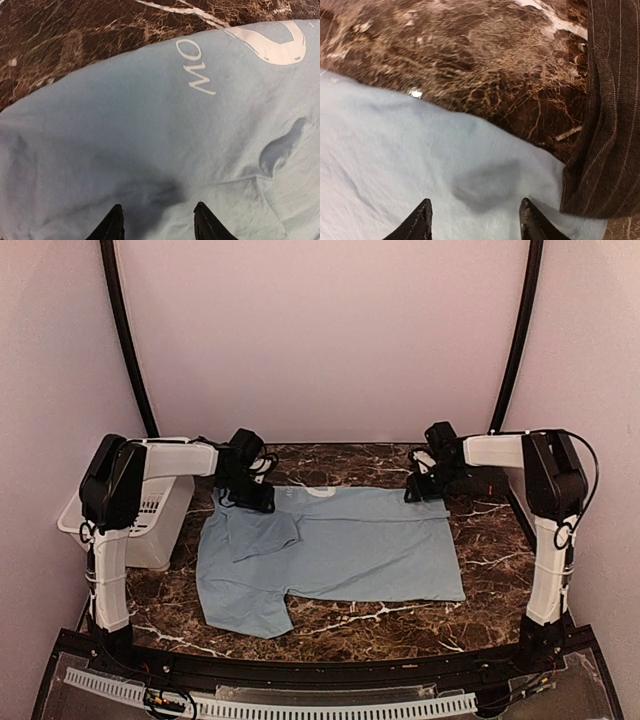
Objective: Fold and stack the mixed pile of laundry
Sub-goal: Move the 1/3-folded T-shirt to the center of the board, then pick up the 1/3-folded T-shirt from the center of the board.
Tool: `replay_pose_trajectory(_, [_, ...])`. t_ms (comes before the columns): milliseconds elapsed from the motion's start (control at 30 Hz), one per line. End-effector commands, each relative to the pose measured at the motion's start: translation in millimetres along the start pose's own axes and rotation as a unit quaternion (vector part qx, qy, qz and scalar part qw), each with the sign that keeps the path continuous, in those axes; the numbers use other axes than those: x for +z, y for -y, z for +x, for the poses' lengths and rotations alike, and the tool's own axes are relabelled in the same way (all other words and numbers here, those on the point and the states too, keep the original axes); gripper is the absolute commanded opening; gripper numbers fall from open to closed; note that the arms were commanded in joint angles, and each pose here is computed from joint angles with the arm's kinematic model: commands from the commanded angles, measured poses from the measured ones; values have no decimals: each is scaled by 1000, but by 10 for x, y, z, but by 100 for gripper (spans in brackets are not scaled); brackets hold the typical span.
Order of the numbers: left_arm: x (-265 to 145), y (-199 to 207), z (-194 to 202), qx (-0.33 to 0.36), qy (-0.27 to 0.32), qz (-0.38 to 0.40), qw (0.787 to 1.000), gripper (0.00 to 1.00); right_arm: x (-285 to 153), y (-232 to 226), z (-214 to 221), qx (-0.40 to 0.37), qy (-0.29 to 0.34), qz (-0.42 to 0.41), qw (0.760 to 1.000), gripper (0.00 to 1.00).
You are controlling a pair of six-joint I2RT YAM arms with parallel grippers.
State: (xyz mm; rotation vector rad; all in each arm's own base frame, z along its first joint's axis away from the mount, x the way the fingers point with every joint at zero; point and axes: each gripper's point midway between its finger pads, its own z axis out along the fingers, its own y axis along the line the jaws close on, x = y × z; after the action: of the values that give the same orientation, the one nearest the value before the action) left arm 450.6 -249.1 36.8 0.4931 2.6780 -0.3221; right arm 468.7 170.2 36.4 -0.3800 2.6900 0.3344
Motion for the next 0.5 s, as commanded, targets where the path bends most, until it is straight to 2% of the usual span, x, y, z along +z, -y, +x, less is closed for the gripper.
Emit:
replay_pose_trajectory(0, [-940, 184, -181, 30, 91, -5, 995, 54, -775, -340, -164, -60, 75, -8, 995, 60])
replay_pose_trajectory(33, [-971, 176, -51, 32, 87, -19, 996, 60, -923, -457, -121, -75, 88, -15, 993, 63])
replay_pose_trajectory(67, [-1231, 201, -92, 34, 117, -25, 992, 74, -1088, -555, -87, -87, 105, -16, 991, 65])
replay_pose_trajectory(100, [-1242, 189, 52, 40, 113, -44, 992, 80, -1222, -652, -27, -98, 117, -14, 988, 68])
replay_pose_trajectory(133, [-1495, 212, 19, 42, 146, -49, 987, 87, -1384, -740, 17, -106, 134, -16, 985, 72])
replay_pose_trajectory(167, [-1680, 215, 88, 46, 172, -59, 982, 88, -1611, -853, 43, -119, 159, -19, 980, 81])
replay_pose_trajectory(200, [-1761, 212, 119, 43, 183, -61, 980, 92, -1728, -910, 92, -128, 173, -17, 976, 95])
replay_pose_trajectory(233, [-1909, 186, 186, 37, 199, -66, 977, 93, -1853, -951, 117, -132, 189, -15, 973, 98])
replay_pose_trajectory(333, [-2117, 86, 281, -18, 228, -79, 970, 99, -2140, -846, 89, -93, 227, 21, 969, 99])
replay_pose_trajectory(400, [-2224, 160, 320, -27, 229, -51, 972, 99, -2261, -710, 58, -72, 237, 60, 967, 96])
replay_pose_trajectory(467, [-2254, 314, 453, -18, 202, -3, 979, 99, -2269, -733, 188, -79, 206, 48, 974, 98])
